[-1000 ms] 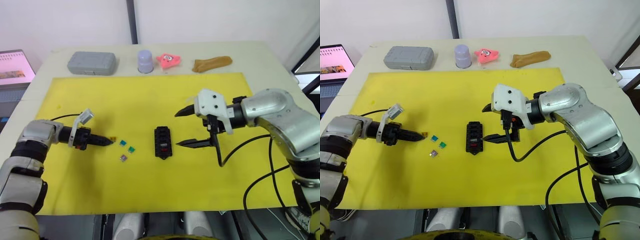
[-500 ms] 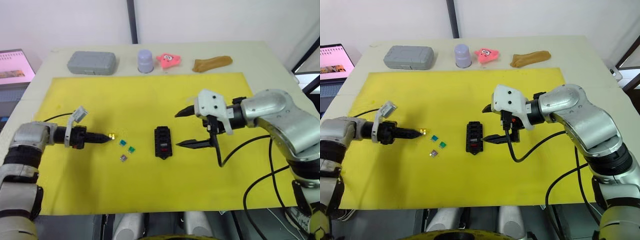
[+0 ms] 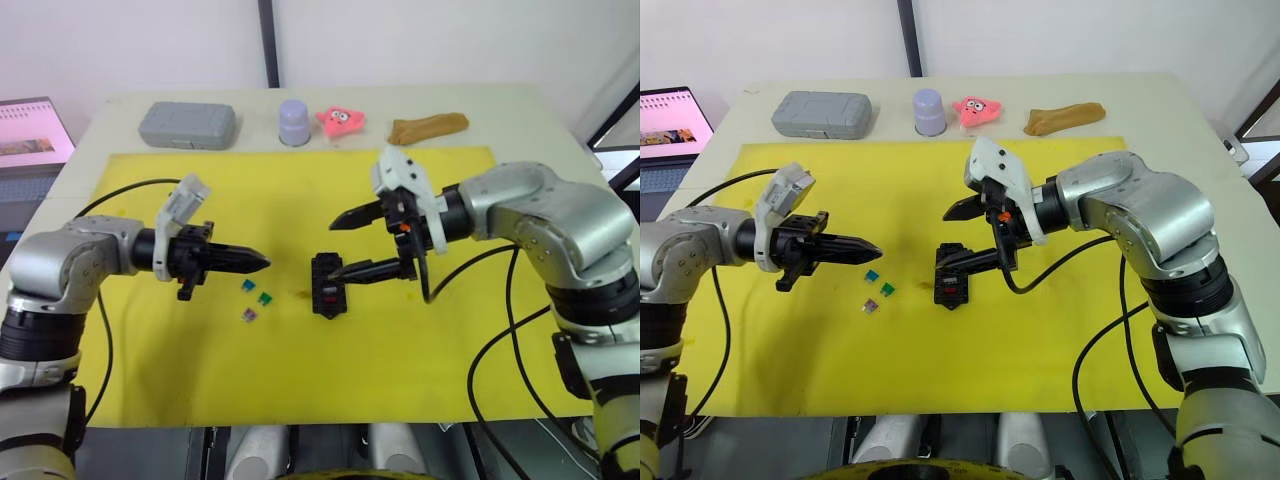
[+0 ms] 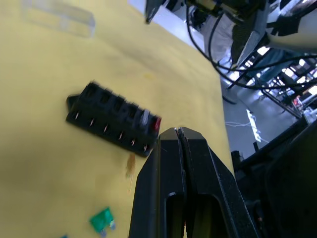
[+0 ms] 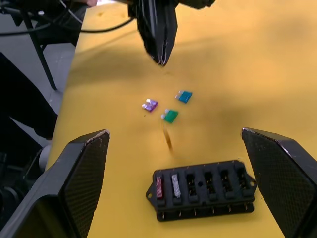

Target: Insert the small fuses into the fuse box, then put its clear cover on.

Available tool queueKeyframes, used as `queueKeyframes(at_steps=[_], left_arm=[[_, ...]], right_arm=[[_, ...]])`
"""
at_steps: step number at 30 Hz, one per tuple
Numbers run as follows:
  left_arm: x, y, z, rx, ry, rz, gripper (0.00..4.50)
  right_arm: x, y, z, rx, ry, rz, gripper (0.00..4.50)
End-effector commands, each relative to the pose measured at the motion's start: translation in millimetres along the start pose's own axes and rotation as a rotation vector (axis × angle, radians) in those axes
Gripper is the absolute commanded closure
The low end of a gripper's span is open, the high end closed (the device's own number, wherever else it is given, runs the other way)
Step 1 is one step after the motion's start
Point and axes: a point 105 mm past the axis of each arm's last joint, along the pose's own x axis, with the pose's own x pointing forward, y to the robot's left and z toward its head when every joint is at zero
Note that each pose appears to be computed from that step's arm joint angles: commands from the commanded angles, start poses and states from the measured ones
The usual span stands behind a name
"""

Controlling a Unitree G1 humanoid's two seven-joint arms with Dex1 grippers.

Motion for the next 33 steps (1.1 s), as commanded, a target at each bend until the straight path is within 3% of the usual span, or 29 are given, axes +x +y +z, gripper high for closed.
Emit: queueKeyframes(at_steps=[1, 6, 12, 15, 19, 25, 33], left_arm=[[-9, 1, 2, 0.034, 0.012, 0.05, 4.47], [-24, 7, -20, 0.008, 0.085, 0.117, 4.47], [-50, 35, -56, -0.152, 0.1, 0.244, 4.47], [-55, 42, -72, -0.246, 0.093, 0.252, 3.71], [-54, 52, -81, -0.326, 0.057, 0.252, 1.77], [-45, 65, -80, -0.441, -0.026, 0.228, 1.77], [-29, 63, -89, -0.487, 0.035, 0.156, 1.77]], right_arm=[[-1, 2, 4, -0.037, -0.001, -0.001, 0.0], [-3, 5, 0, -0.037, -0.001, -0.003, 0.0], [-2, 7, -3, -0.047, 0.001, -0.011, 0.0], [-2, 7, -4, -0.05, 0.002, -0.013, 0.0], [-1, 8, -5, -0.053, 0.007, -0.017, 0.0], [-1, 10, -8, -0.056, 0.021, -0.021, 0.0], [-1, 19, -7, -0.076, 0.035, 0.002, 0.0]])
